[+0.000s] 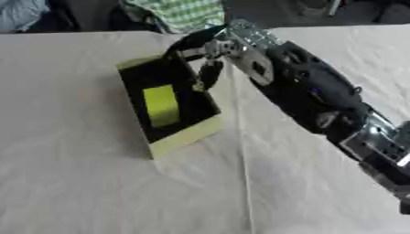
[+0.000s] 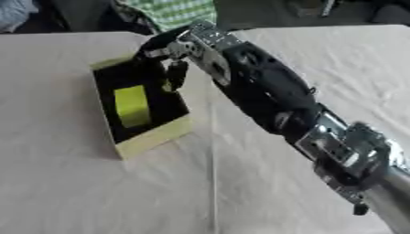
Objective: Pick up objects on the table and place them in the box.
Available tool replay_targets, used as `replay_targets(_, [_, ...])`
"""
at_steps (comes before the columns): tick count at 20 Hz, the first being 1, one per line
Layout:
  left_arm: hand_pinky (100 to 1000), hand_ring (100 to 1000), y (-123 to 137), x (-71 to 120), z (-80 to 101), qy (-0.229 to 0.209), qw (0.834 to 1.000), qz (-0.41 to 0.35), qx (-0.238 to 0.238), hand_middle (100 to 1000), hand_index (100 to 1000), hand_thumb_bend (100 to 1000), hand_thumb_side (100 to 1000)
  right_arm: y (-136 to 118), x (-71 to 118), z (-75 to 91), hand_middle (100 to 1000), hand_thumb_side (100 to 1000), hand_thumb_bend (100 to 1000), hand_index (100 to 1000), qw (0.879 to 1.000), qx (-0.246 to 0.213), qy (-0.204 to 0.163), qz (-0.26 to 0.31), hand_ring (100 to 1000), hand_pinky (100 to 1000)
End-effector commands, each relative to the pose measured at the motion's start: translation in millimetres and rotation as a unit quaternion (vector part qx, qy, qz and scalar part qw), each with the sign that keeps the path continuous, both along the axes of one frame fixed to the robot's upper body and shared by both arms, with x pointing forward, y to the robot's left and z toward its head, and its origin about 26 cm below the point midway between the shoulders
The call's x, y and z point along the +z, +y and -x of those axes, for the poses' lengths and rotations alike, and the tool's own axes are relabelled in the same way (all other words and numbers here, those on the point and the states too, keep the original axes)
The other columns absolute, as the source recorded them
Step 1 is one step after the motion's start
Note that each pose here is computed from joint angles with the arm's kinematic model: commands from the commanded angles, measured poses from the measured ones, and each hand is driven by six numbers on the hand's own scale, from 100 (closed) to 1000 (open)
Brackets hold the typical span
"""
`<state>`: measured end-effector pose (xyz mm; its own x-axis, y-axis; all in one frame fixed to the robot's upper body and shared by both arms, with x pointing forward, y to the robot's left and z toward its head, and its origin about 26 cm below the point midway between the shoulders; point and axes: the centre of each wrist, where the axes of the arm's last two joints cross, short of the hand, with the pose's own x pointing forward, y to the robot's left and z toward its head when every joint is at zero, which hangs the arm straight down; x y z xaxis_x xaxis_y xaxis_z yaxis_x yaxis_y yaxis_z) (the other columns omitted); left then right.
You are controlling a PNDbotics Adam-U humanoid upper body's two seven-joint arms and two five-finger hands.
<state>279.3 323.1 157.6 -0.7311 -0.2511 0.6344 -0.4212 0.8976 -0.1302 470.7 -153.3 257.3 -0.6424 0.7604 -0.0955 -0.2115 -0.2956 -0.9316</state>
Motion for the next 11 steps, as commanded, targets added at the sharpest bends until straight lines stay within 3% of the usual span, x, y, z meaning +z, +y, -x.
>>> replay_targets(1, [642, 540, 1.1, 8.3, 2.0, -0.013, 1.0, -0.008, -0.002, 514, 713, 100, 791, -1.8, 13.5, 2.1, 1000, 660, 212, 1000, 0.999, -0.003, -0.031, -0.031, 1000, 1000])
replay_targets(5, [643, 540, 1.4, 8.4, 2.1, -0.014, 1.0, -0.008, -0.001, 515, 713, 100, 791, -2.6, 16.6, 4.5, 1000, 469, 105, 1000, 0.999, -0.004, -0.036, -0.031, 1000, 1000])
replay_targets(8, [643, 540, 1.9, 8.6, 2.2, -0.014, 1.0, -0.008, 0.001, 515, 713, 100, 791, -6.2, 28.3, 12.0, 1000, 597, 100, 1000, 0.997, -0.004, -0.05, -0.062, 1000, 994])
replay_targets(9, [643, 539, 2.1, 8.9, 2.2, -0.015, 1.0, -0.008, 0.002, 515, 713, 100, 791, -8.4, 35.2, 16.7, 1000, 690, 100, 1000, 0.994, -0.005, -0.06, -0.087, 1000, 967])
replay_targets(11, [643, 539, 2.6, 9.5, 2.1, -0.018, 1.0, -0.007, 0.005, 515, 712, 100, 791, -13.7, 51.9, 29.8, 1000, 753, 100, 1000, 0.984, -0.016, -0.091, -0.151, 1000, 930])
